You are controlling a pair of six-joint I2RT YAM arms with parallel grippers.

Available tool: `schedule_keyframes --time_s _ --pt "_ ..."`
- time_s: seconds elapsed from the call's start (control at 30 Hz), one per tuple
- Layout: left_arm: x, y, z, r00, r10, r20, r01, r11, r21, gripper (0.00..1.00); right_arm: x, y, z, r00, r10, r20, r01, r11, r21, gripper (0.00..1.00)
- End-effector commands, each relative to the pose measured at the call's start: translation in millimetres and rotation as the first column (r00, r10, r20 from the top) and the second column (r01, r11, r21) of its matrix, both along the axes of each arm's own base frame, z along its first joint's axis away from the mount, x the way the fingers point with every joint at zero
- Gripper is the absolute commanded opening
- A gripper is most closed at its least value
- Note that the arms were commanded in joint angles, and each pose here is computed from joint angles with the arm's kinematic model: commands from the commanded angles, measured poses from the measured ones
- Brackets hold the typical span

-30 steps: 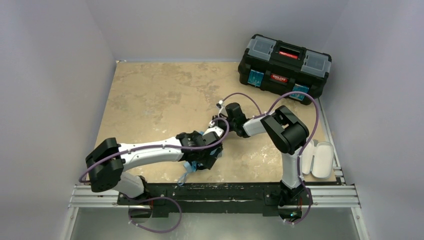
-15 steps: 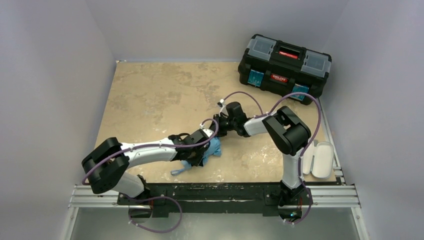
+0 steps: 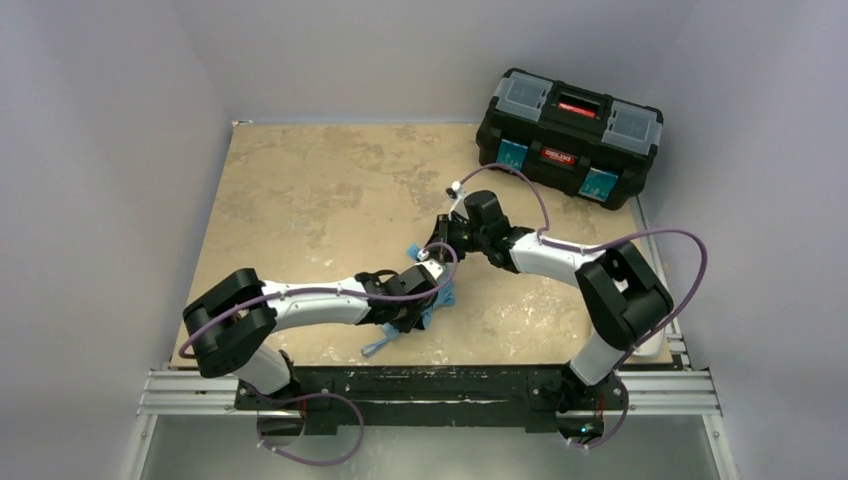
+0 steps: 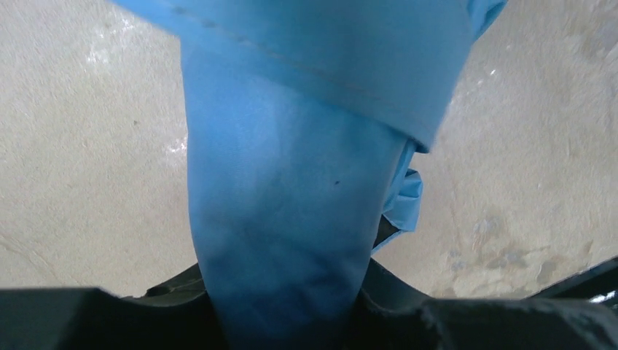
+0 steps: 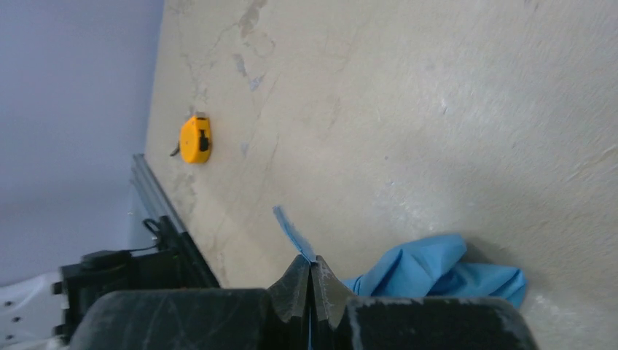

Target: Put away the umbrella

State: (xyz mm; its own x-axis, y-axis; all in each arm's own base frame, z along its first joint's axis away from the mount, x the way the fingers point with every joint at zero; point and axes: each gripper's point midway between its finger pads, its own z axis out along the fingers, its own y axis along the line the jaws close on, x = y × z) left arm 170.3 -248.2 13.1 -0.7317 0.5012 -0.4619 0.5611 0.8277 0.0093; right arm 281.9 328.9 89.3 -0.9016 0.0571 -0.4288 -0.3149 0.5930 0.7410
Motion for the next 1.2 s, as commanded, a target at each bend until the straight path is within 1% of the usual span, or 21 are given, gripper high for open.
schedule_keyframes --time_s 0.0,0.1,0.23,0.43,0.6,0.73,0.83,0.97,1.1,1.17 --pt "-7 0 -17 1.000 -0.011 0.011 0.010 0.996 0.084 0.00 -18 19 48 0.997 0.074 0.027 -0.076 0.995 0.067 0.00" --pt "-7 -10 -13 0.998 -0.046 0.048 0.041 0.993 0.110 0.00 -18 30 61 0.995 0.094 0.040 -0.097 0.992 0.085 0.00" --pt "-10 -22 -6 0.990 -0.100 0.104 0.085 0.987 0.138 0.00 -17 44 66 0.992 0.123 0.036 -0.127 0.985 0.115 0.00" --pt "-6 -24 7 0.964 -0.141 0.224 0.092 0.972 0.217 0.00 -9 60 74 0.988 0.153 0.032 -0.156 0.976 0.154 0.00" --pt "-8 -25 8 0.956 -0.149 0.251 0.102 0.976 0.191 0.00 -9 65 78 0.984 0.178 0.028 -0.180 0.967 0.178 0.00" --pt "-3 -25 10 0.949 -0.160 0.273 0.099 0.969 0.226 0.00 -8 67 81 0.986 0.164 0.017 -0.164 0.970 0.178 0.00" --pt "5 -24 12 0.936 -0.185 0.299 0.087 0.946 0.312 0.00 -11 71 92 0.986 0.166 0.011 -0.165 0.970 0.179 0.00" --pt "9 -25 19 0.901 -0.250 0.353 0.083 0.901 0.426 0.00 -10 76 107 0.987 0.159 0.014 -0.159 0.971 0.178 0.00" --pt "12 -24 25 0.856 -0.318 0.409 0.045 0.832 0.553 0.00 1 80 99 0.991 0.136 -0.008 -0.133 0.980 0.146 0.00" --pt "12 -26 24 0.843 -0.337 0.420 0.031 0.809 0.587 0.00 5 86 95 0.990 0.142 -0.016 -0.138 0.978 0.153 0.00"
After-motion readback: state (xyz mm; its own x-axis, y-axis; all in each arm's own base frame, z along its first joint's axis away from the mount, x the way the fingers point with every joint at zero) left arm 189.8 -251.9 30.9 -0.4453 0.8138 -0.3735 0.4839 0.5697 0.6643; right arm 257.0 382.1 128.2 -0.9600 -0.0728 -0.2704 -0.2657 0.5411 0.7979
